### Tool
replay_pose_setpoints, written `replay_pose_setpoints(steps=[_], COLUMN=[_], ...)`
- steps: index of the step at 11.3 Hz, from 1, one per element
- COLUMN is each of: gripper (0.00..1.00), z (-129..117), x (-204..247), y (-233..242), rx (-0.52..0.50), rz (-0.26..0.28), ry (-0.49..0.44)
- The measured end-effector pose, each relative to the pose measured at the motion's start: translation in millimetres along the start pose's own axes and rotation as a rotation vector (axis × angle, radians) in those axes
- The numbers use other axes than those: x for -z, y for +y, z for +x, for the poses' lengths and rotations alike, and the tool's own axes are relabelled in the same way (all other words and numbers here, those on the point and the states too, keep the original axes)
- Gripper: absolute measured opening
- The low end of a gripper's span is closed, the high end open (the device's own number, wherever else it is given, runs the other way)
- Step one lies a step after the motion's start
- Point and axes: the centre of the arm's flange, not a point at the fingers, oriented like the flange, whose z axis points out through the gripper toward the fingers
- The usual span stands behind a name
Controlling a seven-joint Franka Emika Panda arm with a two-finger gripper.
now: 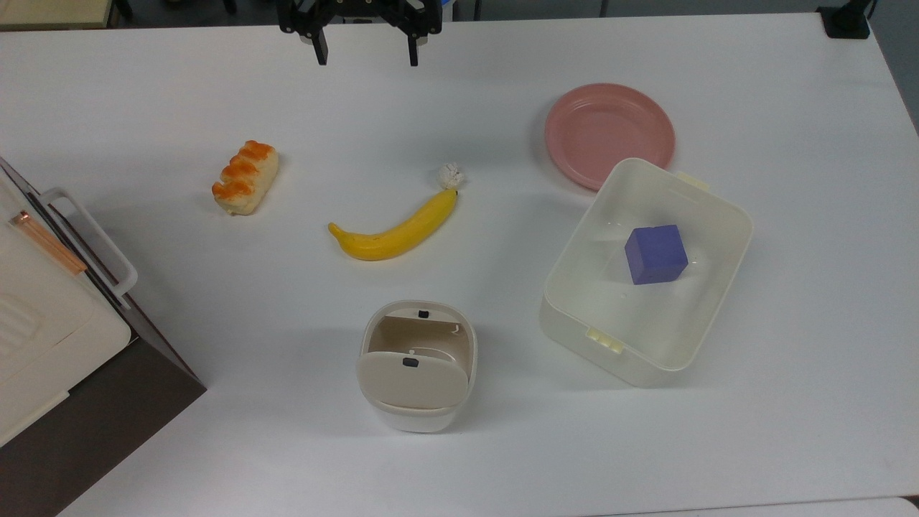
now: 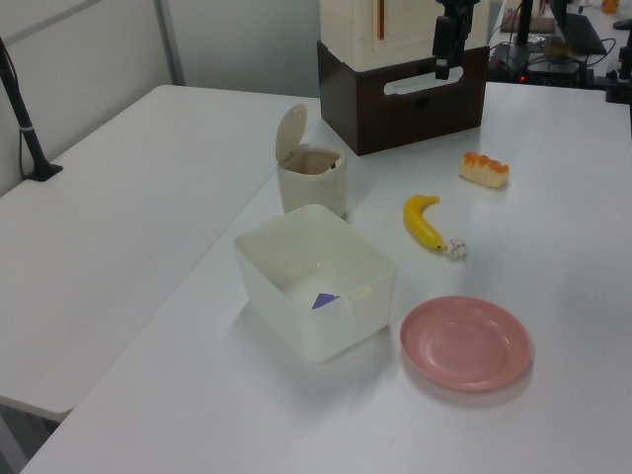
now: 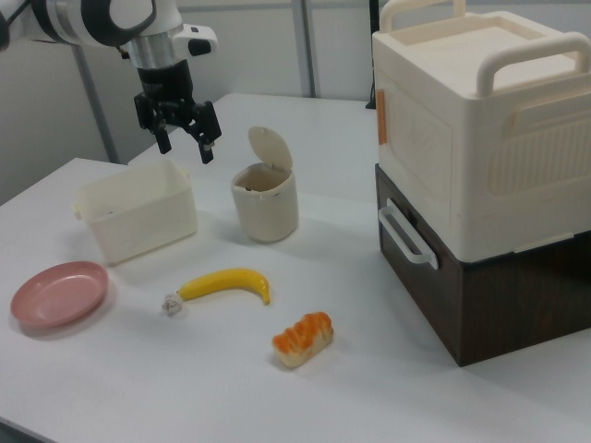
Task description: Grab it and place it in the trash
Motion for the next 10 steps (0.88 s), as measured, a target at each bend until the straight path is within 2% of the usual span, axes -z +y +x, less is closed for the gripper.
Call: replay_pose_setpoints(steps=[10], gripper=[1.0], z=[0.1], x=[-0.4], y=[6.3], rx=[-0.007], rz=[-0.001], ry=[-0.001])
